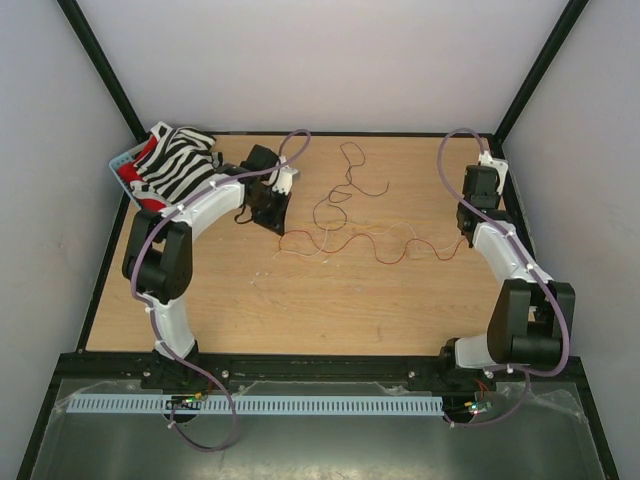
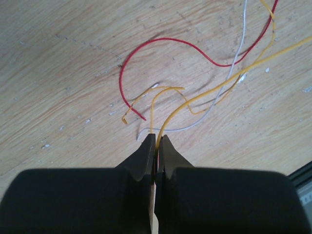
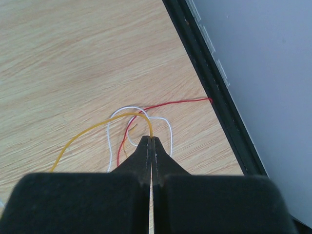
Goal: Zip-tie the wires
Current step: Straighten the cable at the center of the board.
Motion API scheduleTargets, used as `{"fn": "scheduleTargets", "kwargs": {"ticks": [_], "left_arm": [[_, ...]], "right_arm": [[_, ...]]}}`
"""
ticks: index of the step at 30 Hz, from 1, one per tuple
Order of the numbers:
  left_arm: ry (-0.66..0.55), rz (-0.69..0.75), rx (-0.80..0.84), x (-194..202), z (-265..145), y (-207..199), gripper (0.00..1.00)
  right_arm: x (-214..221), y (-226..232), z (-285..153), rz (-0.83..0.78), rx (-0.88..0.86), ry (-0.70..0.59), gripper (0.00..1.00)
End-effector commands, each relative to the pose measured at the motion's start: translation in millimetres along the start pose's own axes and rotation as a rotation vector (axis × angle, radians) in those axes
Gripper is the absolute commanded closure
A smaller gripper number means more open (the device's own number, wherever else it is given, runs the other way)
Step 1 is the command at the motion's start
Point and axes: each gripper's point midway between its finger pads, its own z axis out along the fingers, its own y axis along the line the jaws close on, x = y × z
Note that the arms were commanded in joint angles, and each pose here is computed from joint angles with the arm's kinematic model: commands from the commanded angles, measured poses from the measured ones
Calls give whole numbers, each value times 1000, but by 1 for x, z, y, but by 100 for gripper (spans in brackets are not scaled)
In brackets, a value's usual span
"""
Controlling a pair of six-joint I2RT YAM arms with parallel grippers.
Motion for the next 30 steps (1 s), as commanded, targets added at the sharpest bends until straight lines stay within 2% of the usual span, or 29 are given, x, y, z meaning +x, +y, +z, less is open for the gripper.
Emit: {"fn": "scheduleTargets", "kwargs": {"ticks": [1, 10, 19, 23, 24, 27, 30], "left_arm": [[-7, 25, -37, -12, 1, -1, 95], [12, 41, -51, -14, 12, -3, 90], [27, 52, -65, -12, 18, -2, 88], [-12, 62, -73, -20, 5, -5, 72], [-23, 67, -84, -22, 1, -5, 66], [-62, 83, -130, -28, -15, -3, 49], [-112, 89, -185, -35, -36, 0, 38]], "right_arm": [[9, -7, 14, 14, 38, 19, 100], [26, -11, 35, 4, 68, 78, 100], [34, 2, 40, 6, 10, 102, 100], [26, 15, 34, 30, -76, 85, 100], [24, 18, 33, 35, -91, 80, 97], [16, 18, 28, 43, -103, 64, 78], [5, 15, 22, 47, -106, 44, 62]]}}
